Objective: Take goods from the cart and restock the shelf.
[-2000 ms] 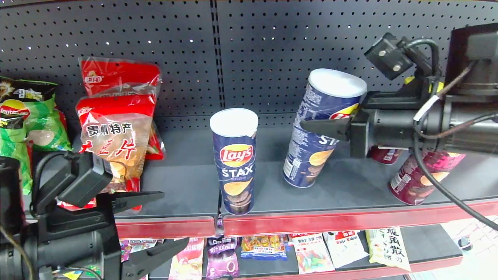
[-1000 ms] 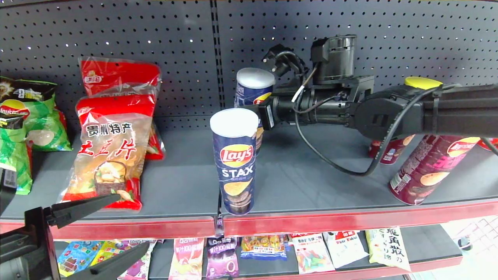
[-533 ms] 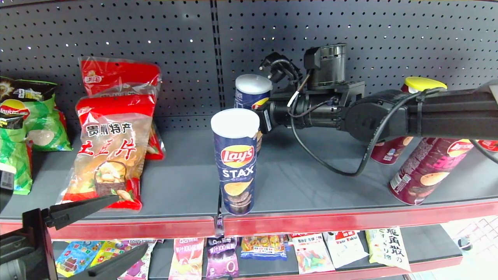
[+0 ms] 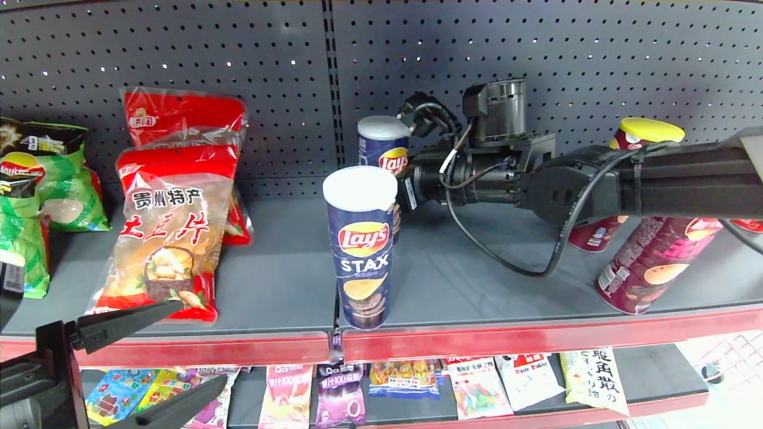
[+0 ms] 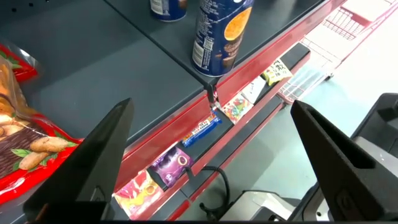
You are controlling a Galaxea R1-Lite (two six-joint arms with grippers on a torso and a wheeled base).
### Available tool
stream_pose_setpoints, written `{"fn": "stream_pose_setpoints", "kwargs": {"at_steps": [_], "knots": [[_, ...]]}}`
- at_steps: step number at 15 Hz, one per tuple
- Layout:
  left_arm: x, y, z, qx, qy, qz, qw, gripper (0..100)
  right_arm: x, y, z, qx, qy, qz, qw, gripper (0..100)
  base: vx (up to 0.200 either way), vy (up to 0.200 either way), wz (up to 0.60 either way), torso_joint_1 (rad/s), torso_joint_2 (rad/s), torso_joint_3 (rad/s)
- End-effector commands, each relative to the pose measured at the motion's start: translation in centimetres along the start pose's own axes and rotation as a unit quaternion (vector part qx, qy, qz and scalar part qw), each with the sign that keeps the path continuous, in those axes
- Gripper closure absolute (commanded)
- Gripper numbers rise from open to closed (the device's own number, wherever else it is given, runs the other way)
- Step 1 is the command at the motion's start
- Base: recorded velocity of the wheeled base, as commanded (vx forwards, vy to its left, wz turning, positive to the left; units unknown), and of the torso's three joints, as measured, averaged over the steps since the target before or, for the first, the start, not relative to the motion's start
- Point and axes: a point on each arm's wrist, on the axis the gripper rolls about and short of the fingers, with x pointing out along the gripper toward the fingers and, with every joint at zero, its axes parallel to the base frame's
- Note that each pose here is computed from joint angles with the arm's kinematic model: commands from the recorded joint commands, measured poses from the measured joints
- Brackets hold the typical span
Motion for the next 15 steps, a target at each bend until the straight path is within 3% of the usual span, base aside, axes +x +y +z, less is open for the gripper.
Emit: {"fn": "stream_pose_setpoints", "kwargs": {"at_steps": [1, 8, 15], "knots": [[0.1, 0.0, 0.0, -0.001, 0.003, 0.0, 1.0, 0, -0.2, 0.2, 0.2, 0.0, -0.002, 0.002, 1.0, 0, 0.0, 0.0, 0.0, 0.0, 0.0, 0.0], [0.4, 0.1, -0.1, -0.01, 0.008, 0.0, 0.9999, 0, -5.0, 1.4, 0.5, 0.005, 0.01, -0.014, 1.0, 0, 0.0, 0.0, 0.0, 0.0, 0.0, 0.0], [1.8, 0.7, -0.1, -0.019, 0.035, 0.009, 0.9992, 0, -10.9, 2.4, 0.0, 0.033, 0.025, -0.054, 0.998, 0, 0.0, 0.0, 0.0, 0.0, 0.0, 0.0]]}}
